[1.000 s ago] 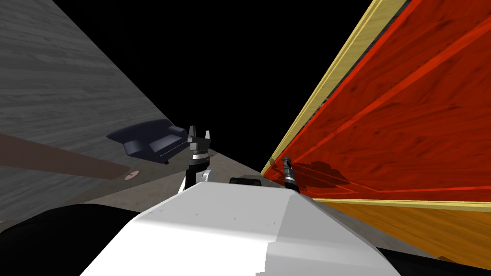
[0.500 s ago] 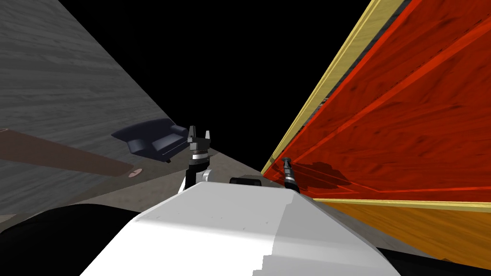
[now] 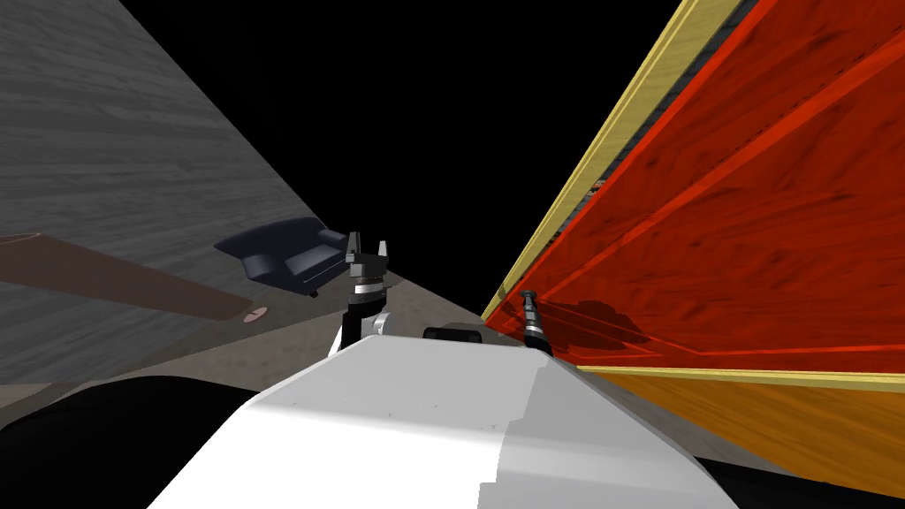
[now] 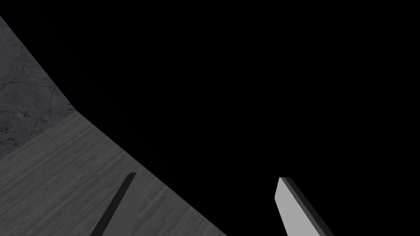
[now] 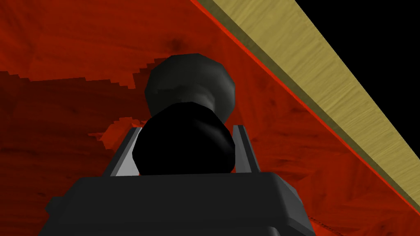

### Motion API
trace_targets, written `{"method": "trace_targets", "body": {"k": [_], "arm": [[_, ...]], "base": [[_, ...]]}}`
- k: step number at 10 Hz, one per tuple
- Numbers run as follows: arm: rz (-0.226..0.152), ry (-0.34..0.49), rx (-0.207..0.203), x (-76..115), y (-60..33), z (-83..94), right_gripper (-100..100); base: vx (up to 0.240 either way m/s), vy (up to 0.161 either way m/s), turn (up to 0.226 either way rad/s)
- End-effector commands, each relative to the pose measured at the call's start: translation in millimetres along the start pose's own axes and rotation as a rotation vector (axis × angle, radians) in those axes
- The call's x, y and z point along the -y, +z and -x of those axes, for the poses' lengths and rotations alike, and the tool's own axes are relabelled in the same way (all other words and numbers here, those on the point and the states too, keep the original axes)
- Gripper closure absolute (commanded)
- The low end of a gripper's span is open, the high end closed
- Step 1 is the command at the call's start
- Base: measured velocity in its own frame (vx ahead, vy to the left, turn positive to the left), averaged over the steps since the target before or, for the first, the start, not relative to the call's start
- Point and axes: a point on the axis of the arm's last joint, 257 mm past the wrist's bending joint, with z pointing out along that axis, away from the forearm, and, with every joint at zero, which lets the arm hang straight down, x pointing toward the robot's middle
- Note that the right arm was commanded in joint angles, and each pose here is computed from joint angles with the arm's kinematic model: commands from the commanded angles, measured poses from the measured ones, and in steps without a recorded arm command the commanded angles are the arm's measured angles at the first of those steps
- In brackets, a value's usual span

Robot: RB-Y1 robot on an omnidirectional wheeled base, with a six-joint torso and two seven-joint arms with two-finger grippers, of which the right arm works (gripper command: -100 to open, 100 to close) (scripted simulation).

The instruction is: Pull the door open

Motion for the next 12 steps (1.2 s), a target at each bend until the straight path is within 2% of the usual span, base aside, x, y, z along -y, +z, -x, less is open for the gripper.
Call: {"method": "trace_targets", "body": {"k": [1, 12], "arm": [[0.003, 0.047, -0.007, -3.6, -0.4, -6.2, 100], [0.0, 0.322, 0.0, -5.3, 2.0, -7.3, 100]], "base": [[-0.034, -0.008, 0.015], [-0.032, -0.004, 0.026]]}}
